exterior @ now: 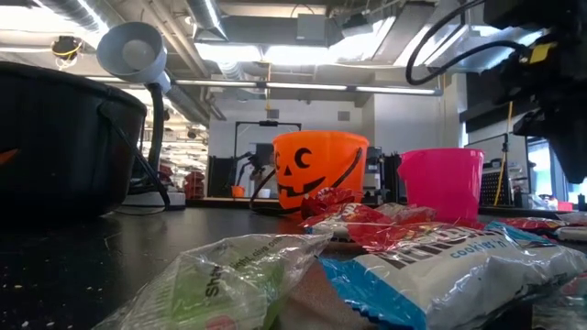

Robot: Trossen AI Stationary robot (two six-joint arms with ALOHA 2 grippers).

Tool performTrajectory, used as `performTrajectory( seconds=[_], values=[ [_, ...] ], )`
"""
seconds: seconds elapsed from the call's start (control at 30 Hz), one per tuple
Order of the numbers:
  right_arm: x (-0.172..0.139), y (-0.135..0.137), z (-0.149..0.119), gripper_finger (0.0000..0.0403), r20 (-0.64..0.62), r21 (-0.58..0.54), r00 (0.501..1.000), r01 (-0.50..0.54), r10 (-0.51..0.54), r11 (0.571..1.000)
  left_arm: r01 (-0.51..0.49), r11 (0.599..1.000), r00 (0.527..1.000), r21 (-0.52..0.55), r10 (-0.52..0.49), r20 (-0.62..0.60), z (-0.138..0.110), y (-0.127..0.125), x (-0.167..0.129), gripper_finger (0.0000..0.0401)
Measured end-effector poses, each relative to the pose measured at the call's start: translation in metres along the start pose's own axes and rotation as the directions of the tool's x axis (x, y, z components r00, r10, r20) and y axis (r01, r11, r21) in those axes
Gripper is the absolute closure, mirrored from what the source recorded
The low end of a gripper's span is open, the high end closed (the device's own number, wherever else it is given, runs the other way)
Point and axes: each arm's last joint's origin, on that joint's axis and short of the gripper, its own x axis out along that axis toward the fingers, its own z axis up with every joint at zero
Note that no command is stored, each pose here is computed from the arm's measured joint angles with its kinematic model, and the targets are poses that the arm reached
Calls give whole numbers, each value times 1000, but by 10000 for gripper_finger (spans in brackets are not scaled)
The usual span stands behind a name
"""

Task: Sort candy
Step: Put the orange candy into the pink bucket

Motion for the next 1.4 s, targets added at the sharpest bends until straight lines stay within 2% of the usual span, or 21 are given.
performTrajectory(
  seconds=[0.17,0.37,0.7,0.93,1.1,1.3,1.4],
  values=[
    [5,-1,2,244,7,69,998,60,-60,996,0,1000,1000,1,0,-1,0,0,0,280],
    [14,-1,6,244,-10,163,991,133,-133,978,1,1000,1000,3,-1,-5,-1,0,0,280],
    [38,-1,9,246,-149,155,972,203,-180,967,1,1000,1000,3,-1,-10,-1,0,0,280],
    [46,-1,10,248,-185,128,962,227,-202,965,2,1000,1000,-1,-2,-16,-2,0,0,280],
    [46,-1,10,287,-186,124,961,227,-202,966,3,1000,1000,-3,-3,-19,-2,0,0,280],
    [47,0,12,386,-166,127,967,213,-191,969,17,1000,1000,-21,-18,-15,-2,-1,0,280],
    [48,1,14,393,-147,132,973,198,-179,971,43,999,999,-28,-43,-10,-2,-1,0,280]
  ],
)
